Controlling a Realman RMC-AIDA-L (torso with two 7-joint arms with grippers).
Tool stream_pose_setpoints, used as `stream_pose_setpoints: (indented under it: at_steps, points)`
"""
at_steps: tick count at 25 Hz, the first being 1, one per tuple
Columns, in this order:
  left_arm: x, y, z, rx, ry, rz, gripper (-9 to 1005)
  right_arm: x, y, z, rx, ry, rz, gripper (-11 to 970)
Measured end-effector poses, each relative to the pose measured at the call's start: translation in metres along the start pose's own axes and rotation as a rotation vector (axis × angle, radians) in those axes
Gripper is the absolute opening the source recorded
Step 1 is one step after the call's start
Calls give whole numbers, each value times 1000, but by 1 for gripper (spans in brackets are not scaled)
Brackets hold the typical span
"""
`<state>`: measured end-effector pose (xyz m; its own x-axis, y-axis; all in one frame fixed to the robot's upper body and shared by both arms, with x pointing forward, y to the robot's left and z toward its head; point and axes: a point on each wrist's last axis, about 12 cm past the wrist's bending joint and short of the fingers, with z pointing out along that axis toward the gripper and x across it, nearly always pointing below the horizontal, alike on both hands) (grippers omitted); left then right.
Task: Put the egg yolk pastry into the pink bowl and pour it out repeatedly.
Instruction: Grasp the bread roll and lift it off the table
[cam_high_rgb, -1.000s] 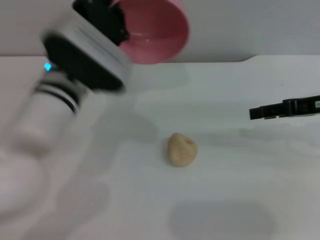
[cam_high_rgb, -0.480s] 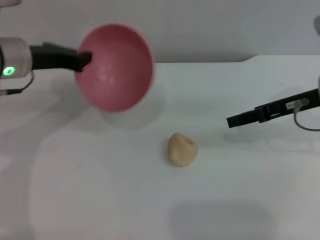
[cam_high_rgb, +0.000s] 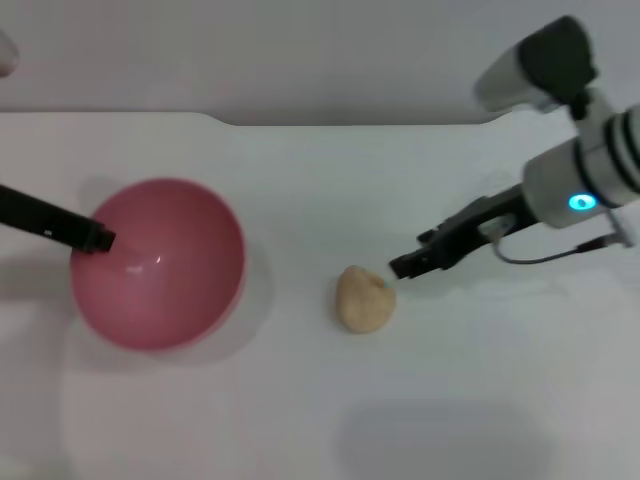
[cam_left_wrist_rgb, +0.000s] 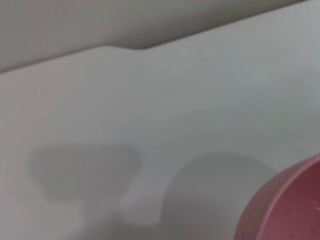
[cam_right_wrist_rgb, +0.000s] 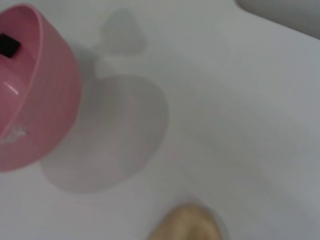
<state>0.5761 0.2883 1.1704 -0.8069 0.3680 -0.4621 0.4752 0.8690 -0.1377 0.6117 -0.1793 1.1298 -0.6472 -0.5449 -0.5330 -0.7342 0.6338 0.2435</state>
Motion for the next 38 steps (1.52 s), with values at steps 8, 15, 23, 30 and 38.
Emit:
stream_pose_setpoints:
  at_steps: [8, 15, 23, 30, 38]
  points:
    - [11, -5, -1, 9, 48, -37, -2, -13, 21, 23, -5, 19, -107, 588]
    - [11, -7, 0, 14, 51, -37, -1, -7, 33, 47, -20, 54, -137, 588]
    - [6, -13, 3, 17, 59, -2, -1, -2, 37, 56, -8, 63, -160, 588]
    - [-2, -18, 2, 19, 55, 23, -2, 3, 23, 47, 5, 14, -84, 368]
    - [-13, -31, 10, 29, 76, 85, -1, 4, 11, 22, 5, -76, -32, 214]
